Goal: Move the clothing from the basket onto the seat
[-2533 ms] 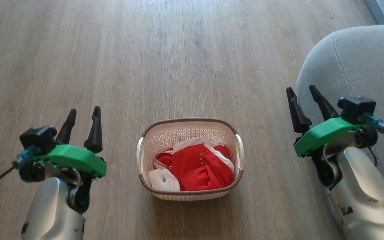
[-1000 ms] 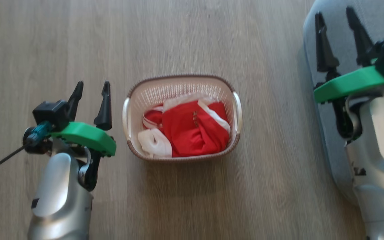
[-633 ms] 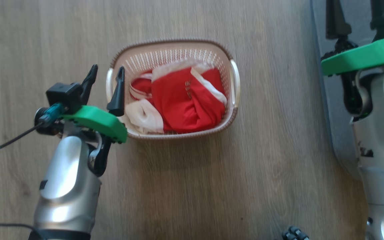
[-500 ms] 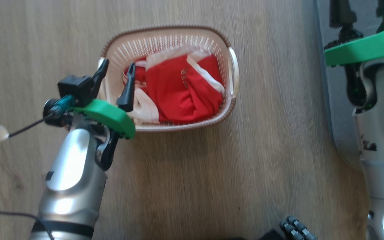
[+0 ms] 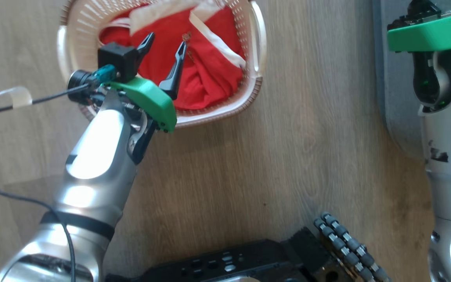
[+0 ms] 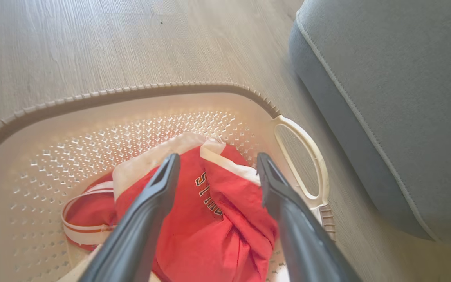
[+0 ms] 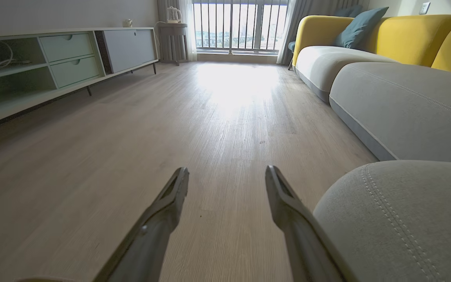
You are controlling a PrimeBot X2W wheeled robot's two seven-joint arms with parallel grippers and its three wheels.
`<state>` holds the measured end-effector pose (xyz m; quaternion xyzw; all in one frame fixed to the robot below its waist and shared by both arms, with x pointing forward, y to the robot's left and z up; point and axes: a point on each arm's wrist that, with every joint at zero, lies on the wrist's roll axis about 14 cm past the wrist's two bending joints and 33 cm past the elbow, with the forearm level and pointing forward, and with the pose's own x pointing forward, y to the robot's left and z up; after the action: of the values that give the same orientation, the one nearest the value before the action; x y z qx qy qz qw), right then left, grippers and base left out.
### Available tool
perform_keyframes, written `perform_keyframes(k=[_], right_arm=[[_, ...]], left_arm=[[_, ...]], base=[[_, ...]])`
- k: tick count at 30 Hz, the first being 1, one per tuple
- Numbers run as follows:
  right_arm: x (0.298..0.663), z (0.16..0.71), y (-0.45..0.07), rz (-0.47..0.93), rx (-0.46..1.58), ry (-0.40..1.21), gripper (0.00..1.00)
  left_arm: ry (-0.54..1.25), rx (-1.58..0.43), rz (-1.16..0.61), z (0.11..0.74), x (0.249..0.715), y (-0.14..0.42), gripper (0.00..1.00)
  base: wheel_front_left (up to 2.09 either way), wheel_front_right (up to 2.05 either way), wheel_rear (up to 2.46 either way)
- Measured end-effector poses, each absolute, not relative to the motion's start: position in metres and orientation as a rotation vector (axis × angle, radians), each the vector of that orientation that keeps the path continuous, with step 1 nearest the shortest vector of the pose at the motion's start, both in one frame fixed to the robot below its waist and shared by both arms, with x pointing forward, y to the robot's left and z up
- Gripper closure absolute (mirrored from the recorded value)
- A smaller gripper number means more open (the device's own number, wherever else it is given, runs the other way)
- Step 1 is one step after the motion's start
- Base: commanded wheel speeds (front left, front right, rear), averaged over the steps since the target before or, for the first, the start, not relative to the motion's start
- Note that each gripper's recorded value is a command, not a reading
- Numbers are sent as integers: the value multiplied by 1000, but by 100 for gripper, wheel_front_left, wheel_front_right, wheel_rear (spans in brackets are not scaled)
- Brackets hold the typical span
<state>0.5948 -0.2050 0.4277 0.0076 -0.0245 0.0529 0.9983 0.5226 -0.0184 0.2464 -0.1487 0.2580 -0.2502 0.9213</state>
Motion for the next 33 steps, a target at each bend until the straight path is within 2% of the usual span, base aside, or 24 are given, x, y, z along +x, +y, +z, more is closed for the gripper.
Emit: perform_keyframes(k=[9,22,33], right_arm=[[599,404,-210,98,-3,-20,0],[601,389,-209,107,-16,-7,0],[595,381,-220,83,-34,20,0]], left_arm=[[636,-319,-600,199,520,-57,0],[822,-301,-644,130,499,-84,0],[911,-306,-665,109,485,-97,0]], base=[[0,0,0],[0,0,0],[0,0,0]])
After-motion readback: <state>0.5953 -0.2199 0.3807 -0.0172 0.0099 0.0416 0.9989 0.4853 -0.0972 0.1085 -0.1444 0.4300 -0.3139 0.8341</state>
